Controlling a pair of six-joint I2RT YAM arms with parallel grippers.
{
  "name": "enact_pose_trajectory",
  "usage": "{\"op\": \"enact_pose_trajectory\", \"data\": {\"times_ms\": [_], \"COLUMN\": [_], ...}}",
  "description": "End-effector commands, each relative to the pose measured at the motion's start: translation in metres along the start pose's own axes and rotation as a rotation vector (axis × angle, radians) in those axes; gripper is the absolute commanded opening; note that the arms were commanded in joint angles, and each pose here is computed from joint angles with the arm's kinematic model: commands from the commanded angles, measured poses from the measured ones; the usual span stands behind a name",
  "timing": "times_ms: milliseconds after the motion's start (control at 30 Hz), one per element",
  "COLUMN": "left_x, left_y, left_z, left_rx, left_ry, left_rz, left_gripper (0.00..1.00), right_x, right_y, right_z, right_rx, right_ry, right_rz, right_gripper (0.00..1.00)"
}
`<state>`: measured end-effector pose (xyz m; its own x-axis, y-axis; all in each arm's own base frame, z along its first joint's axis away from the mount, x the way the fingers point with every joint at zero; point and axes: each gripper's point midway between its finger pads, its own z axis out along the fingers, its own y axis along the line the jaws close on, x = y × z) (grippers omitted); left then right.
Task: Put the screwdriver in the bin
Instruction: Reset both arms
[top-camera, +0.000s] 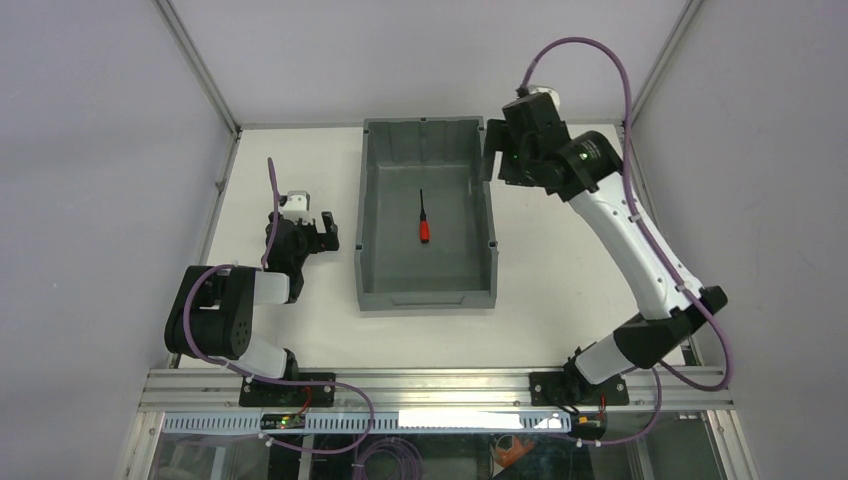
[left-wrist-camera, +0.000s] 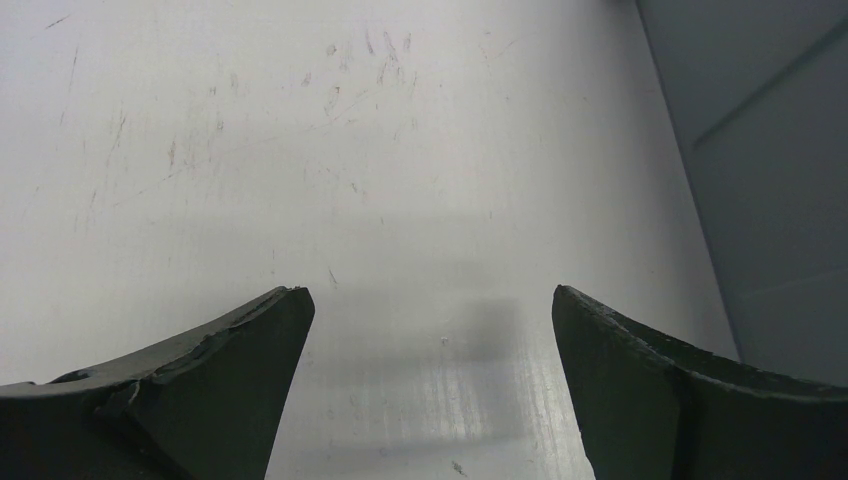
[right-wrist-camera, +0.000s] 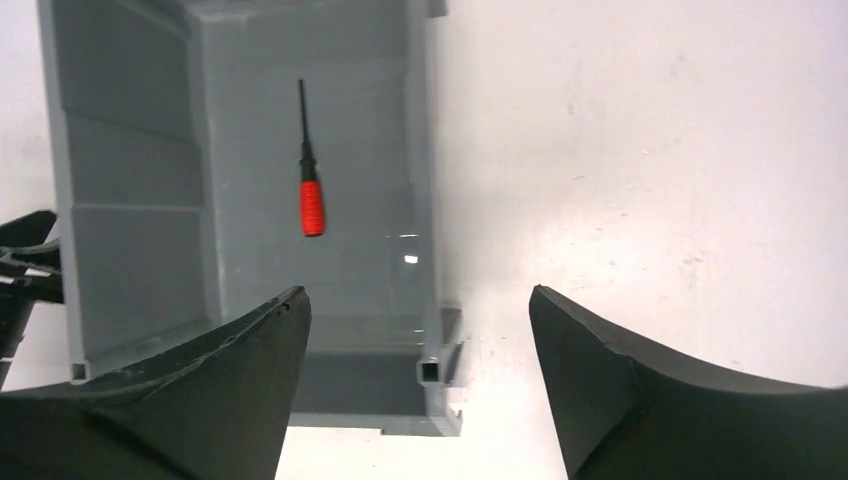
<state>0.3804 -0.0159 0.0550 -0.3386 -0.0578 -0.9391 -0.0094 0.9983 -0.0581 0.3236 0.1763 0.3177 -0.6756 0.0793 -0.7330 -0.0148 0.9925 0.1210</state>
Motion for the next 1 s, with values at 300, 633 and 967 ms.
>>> {"op": "enact_pose_trajectory", "data": {"times_ms": [300,633,967], "left_x": [-0.026,-0.027,-0.027], "left_y": [-0.002,-0.002,-0.002], "left_z": [0.004,0.004,0.004], "left_rx": [0.019,0.017,0.017], "left_ry": [-0.087,-0.088,-0.089], "left_rz": [0.02,0.02,0.02], "left_gripper": [0.99,0.99,0.99], "right_x": [0.01,0.06,0.114], "right_y": [-0.091,-0.13,-0.142], "right_z": [-0.013,0.017,0.062], "right_rx": [0.15,0.219,0.216], "right_ry": [-0.08,-0.022,0.048], "right_rz": [0.078,0.132,0.156], "right_gripper": [0.91,0.99,0.99]}}
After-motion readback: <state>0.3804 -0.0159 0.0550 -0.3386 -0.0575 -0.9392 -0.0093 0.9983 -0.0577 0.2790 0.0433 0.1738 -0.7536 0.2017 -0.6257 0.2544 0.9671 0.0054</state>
